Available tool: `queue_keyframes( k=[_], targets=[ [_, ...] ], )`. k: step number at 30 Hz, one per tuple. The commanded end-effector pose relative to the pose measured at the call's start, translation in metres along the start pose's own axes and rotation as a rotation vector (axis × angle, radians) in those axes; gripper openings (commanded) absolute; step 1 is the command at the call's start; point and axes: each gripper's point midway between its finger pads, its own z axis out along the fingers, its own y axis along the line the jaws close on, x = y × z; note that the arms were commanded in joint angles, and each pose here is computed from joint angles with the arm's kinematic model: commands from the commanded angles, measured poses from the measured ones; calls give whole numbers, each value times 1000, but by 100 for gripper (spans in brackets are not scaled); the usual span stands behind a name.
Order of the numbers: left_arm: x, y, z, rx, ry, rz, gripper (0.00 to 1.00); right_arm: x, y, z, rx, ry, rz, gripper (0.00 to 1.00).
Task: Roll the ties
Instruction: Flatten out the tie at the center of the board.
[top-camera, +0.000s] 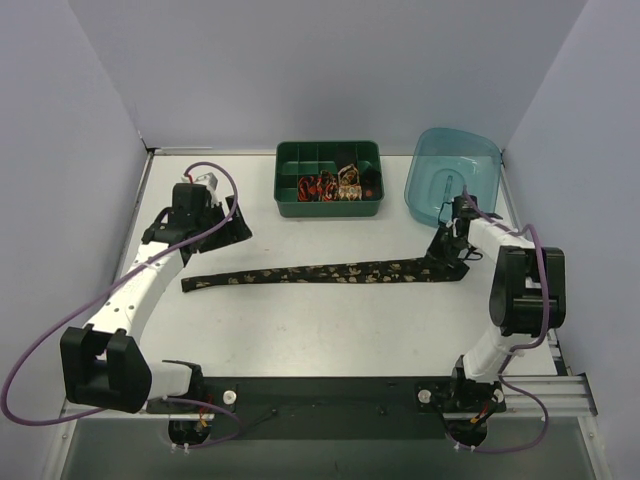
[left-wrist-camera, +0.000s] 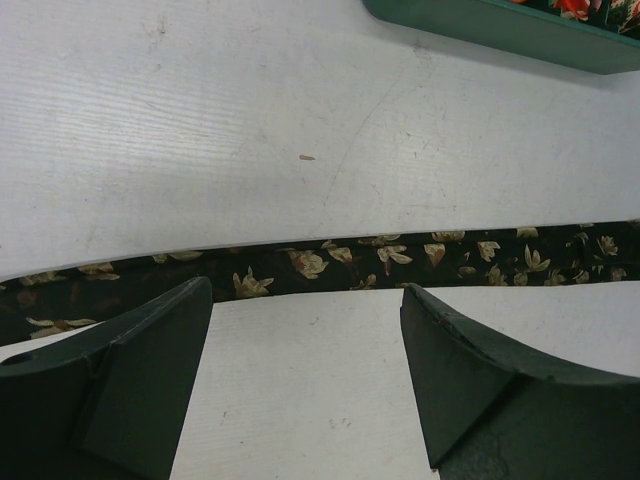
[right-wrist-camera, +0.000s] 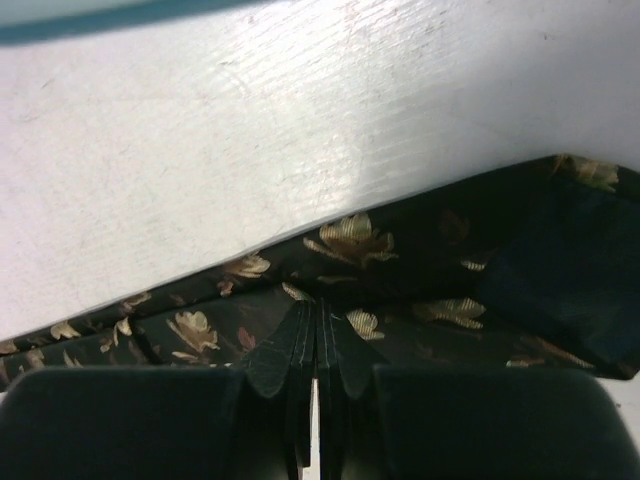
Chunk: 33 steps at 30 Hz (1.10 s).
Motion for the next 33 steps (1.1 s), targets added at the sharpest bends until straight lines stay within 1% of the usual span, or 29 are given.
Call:
queue_keyframes(
  k=[1,7,14,25,33],
  targets=[
    [-9,-5,2,11,-32,11,86,-1,10,-29,-34,-39,0,0],
    [-6,-2,5,4,-25,12,86,-3,12,-40,-42,-61,-4,0],
    [-3,-1,7,7,-20,12,86,-8,-18,-39,38,-93,40,0],
    [-2,0,7,6,-24,9,86,-24,-35,-67,57,-210,76,0],
    [-1,0,7,11,-22,9,86,-23,-65,-61,150,-202,135,0]
  ],
)
